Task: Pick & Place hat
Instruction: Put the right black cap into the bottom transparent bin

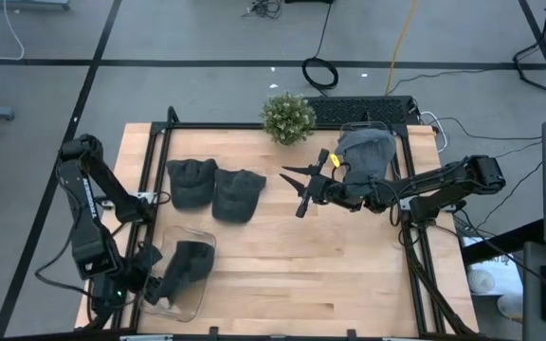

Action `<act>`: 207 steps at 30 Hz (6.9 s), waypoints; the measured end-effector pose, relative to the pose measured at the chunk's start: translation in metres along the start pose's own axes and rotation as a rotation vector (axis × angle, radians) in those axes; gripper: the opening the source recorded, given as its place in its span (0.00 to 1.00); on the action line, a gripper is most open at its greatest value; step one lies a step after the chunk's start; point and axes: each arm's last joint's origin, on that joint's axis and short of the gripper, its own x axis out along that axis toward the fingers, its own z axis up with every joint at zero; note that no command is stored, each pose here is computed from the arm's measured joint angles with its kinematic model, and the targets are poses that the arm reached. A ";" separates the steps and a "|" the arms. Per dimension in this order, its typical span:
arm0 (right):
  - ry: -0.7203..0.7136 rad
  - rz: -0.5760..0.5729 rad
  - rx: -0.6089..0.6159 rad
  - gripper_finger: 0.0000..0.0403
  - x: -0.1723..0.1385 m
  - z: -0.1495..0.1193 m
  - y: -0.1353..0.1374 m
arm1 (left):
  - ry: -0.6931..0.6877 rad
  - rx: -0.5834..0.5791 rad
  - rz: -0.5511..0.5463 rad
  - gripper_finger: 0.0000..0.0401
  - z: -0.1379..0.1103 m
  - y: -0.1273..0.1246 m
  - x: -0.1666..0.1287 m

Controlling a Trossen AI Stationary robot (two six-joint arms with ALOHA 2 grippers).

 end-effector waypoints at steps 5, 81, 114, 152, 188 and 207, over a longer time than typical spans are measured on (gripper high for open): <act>0.015 0.008 0.022 0.19 0.000 -0.002 0.001 | -0.057 0.060 -0.122 0.76 0.009 -0.001 -0.018; 0.036 0.184 0.029 0.19 -0.001 -0.008 0.009 | 0.400 0.756 -0.022 0.05 0.153 -0.066 0.056; 0.027 0.181 0.012 0.19 -0.001 -0.008 0.009 | -0.526 1.489 -0.881 0.02 0.122 0.028 -0.055; 0.035 0.160 0.034 0.19 0.003 -0.011 0.002 | -0.279 0.708 -0.651 0.09 0.136 0.107 0.058; 0.044 0.166 0.028 0.19 0.002 -0.011 0.003 | -0.126 0.350 -0.683 0.24 0.136 0.107 0.058; 0.045 0.167 0.029 0.19 0.002 -0.012 0.003 | 0.039 0.281 -0.864 0.89 0.131 0.095 0.046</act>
